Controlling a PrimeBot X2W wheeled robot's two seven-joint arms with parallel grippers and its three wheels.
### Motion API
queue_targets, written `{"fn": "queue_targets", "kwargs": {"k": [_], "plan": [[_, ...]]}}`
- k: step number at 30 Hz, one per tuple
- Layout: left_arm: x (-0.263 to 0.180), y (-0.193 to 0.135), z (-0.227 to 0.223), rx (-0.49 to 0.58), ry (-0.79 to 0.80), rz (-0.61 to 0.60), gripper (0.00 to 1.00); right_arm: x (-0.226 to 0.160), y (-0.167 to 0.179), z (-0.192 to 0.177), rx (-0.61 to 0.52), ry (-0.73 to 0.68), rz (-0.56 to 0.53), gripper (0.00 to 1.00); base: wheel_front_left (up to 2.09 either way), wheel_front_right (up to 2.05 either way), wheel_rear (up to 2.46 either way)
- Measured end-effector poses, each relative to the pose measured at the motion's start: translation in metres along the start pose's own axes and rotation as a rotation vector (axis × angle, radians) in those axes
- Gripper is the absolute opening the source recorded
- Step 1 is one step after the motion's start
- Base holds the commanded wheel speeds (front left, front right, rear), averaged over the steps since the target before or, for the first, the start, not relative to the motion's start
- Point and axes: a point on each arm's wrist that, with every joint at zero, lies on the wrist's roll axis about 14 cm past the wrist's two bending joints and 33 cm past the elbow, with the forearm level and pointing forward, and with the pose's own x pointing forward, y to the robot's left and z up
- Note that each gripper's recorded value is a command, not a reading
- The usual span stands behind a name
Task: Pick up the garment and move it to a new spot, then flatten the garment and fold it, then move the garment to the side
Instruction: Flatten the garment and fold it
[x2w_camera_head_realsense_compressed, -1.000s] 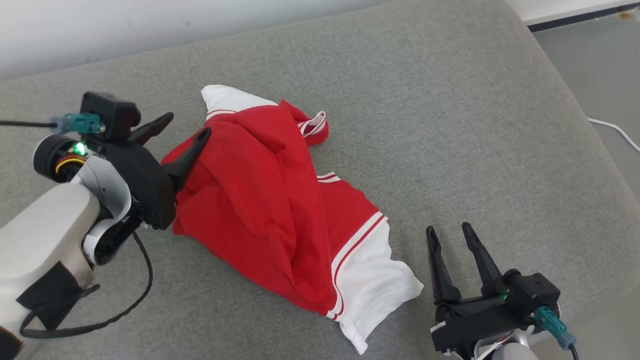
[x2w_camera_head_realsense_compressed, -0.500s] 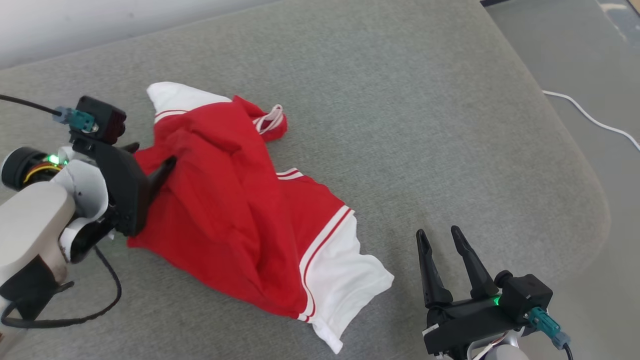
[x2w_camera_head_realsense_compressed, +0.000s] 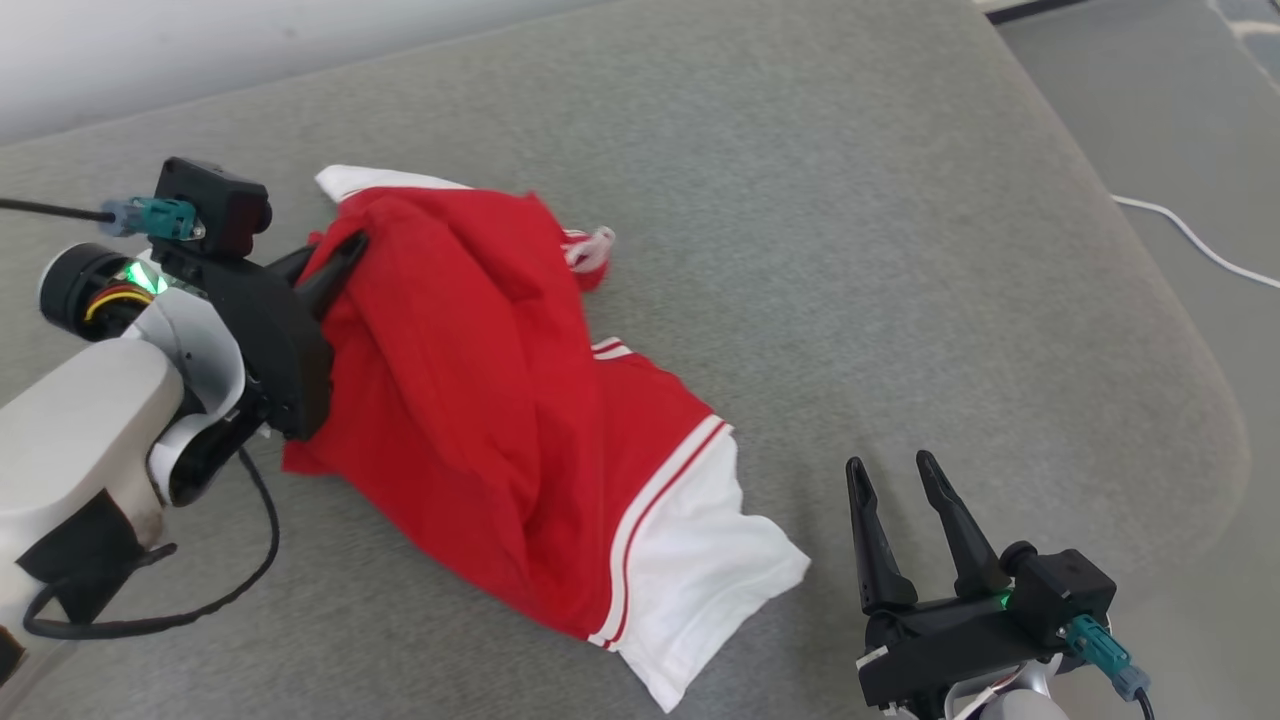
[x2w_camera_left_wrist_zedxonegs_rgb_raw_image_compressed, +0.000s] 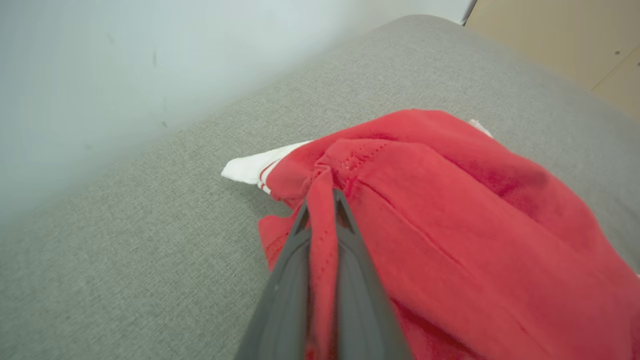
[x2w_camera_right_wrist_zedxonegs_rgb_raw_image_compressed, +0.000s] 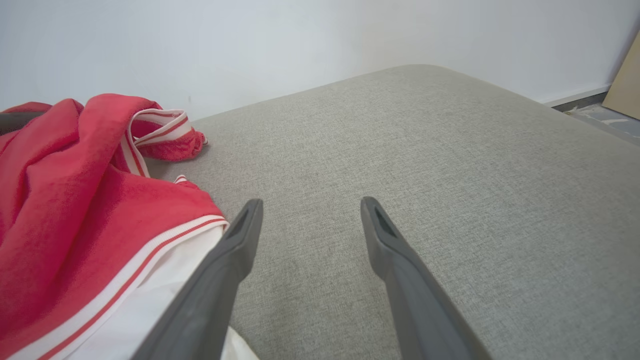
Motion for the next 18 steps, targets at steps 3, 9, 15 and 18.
{"fn": "queue_targets", "kwargs": {"k": [3,9,15,18], "plan": [[-0.013,0.0,0.016,0.003,-0.086,0.01,0.0,0.004,0.008,-0.001,-0.002,-0.001,0.027,1.0,0.0,0.0,0.0],[-0.056,0.009,0.029,-0.013,-0.245,0.063,0.0,0.011,0.029,0.0,-0.015,-0.011,0.096,1.0,0.0,0.0,0.0],[-0.102,0.013,0.0,-0.066,-0.287,0.173,0.0,0.016,0.05,-0.002,-0.023,-0.009,0.162,1.0,0.0,0.0,0.0],[-0.125,0.013,-0.01,-0.119,-0.322,0.251,0.0,0.017,0.062,-0.005,-0.025,-0.004,0.197,1.0,0.0,0.0,0.0]]}}
